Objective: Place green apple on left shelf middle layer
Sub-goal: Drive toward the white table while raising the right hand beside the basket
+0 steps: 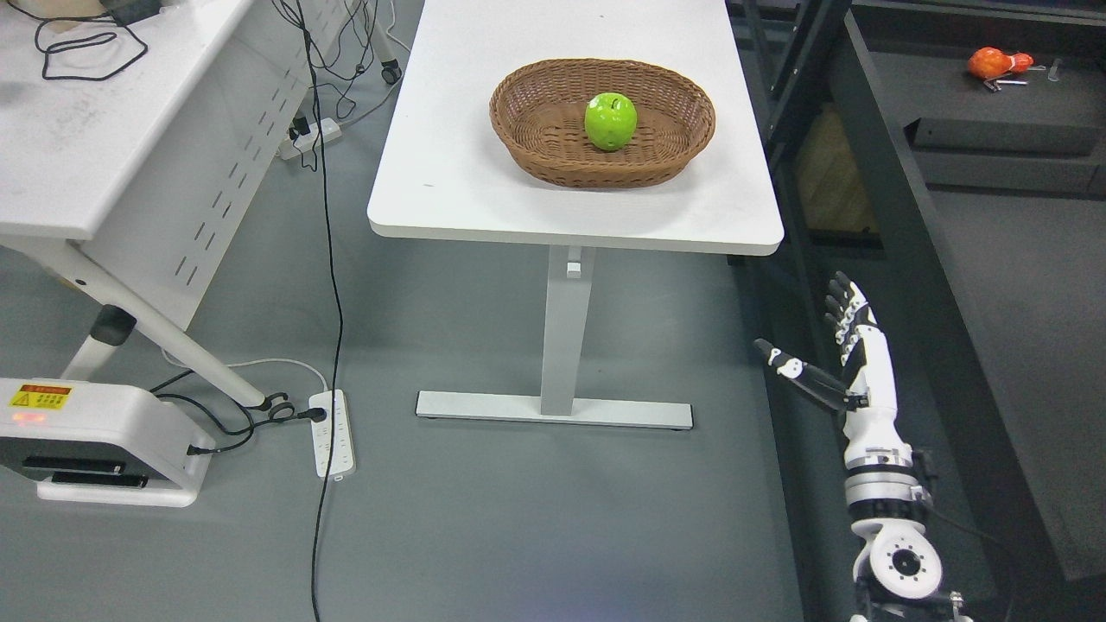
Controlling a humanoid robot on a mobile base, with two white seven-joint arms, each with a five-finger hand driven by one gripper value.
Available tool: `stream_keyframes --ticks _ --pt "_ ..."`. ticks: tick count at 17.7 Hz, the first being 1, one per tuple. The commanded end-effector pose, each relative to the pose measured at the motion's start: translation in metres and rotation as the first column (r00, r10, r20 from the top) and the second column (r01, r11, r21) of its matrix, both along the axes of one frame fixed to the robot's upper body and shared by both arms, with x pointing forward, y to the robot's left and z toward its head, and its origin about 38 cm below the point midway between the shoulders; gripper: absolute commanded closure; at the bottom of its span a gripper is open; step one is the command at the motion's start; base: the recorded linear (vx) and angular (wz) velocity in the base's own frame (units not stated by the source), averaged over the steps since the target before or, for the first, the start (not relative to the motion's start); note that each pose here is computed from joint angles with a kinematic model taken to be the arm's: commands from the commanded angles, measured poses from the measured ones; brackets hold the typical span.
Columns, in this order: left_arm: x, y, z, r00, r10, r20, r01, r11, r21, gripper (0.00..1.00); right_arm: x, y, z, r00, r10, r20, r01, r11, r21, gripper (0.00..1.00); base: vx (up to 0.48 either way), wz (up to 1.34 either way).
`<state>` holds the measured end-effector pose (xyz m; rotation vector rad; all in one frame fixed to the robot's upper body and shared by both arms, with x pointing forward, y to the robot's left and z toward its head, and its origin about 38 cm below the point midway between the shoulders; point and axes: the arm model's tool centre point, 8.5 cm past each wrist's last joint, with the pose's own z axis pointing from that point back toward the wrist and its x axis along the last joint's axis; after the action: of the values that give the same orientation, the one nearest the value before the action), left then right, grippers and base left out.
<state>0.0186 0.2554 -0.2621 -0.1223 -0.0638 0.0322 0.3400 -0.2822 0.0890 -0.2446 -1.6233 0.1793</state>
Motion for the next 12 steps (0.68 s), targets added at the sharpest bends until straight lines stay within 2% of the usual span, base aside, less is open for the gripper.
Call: stream_keyframes --ticks 1,9,12 --pt "-0.006 0.011 0.001 1.000 0.001 -0.008 0.000 1.000 0.017 0.00 -0.001 -0.001 -0.001 1.000 0.000 -0.003 0.000 1.000 -0.003 0.00 0.056 0.03" --pt "-0.006 0.011 0.001 1.000 0.001 -0.009 -0.001 1.000 0.017 0.00 -0.001 -0.002 -0.002 1.000 -0.001 -0.008 0.001 1.000 -0.005 0.00 0.036 0.03" --pt "-0.006 0.011 0.001 1.000 0.001 -0.009 -0.001 1.000 0.018 0.00 -0.001 -0.016 0.003 0.999 -0.028 0.017 0.029 0.999 -0.029 0.00 0.027 0.05"
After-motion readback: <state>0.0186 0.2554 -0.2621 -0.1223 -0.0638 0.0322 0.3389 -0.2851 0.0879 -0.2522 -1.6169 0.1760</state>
